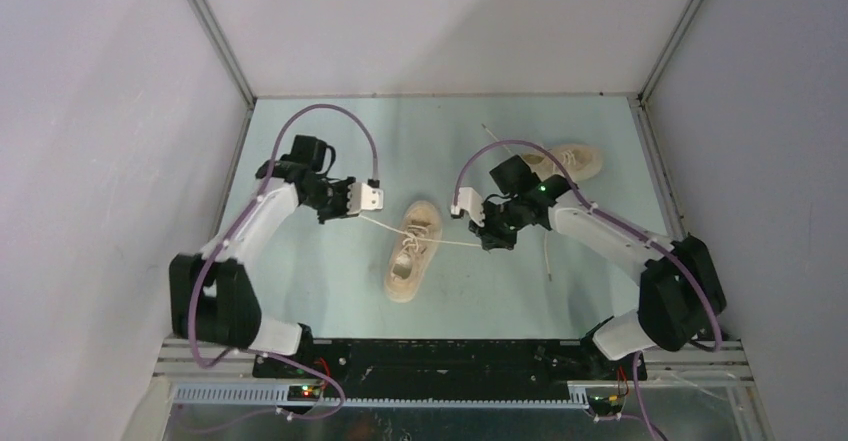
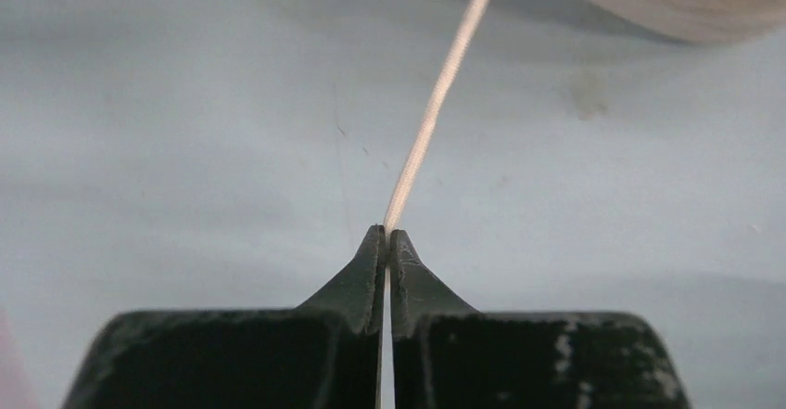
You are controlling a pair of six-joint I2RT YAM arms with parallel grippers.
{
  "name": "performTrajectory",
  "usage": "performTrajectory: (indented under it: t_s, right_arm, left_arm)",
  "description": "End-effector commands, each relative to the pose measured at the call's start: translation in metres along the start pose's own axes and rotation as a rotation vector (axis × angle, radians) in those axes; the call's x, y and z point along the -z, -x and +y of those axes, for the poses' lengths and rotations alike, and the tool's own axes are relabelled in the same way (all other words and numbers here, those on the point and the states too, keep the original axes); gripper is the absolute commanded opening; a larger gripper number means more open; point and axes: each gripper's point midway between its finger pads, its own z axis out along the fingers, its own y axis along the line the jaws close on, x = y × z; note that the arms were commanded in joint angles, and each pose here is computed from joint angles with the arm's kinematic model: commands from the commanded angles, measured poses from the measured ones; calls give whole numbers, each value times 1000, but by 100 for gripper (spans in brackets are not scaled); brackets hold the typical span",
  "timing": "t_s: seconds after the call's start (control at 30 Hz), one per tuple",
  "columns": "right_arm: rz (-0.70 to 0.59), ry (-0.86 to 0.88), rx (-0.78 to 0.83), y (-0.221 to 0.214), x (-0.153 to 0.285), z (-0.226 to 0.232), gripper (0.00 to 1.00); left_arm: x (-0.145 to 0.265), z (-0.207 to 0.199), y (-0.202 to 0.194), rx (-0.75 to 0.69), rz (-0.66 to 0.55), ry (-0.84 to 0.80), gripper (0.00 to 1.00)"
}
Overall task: Tie the shoes
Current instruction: Tie the shoelace on the shoe.
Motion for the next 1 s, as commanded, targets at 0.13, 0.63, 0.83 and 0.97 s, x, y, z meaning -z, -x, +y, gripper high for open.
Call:
performTrajectory:
  t_s: [0.13, 0.63, 0.83, 0.97]
  right_arm:
    - [85, -53, -18, -54, 21, 17, 0]
    - [183, -259, -197, -123, 33, -24, 0]
    - [115, -274, -245, -110, 41, -27, 0]
    - [-40, -141, -191, -65, 48, -3, 2]
  left_arm:
    - [43, -23, -33, 55, 177, 254, 0]
    - [69, 36, -75, 387, 332, 673, 0]
    - [29, -3, -32, 495, 156, 352, 0]
    - [6, -41, 20, 579, 16, 111, 0]
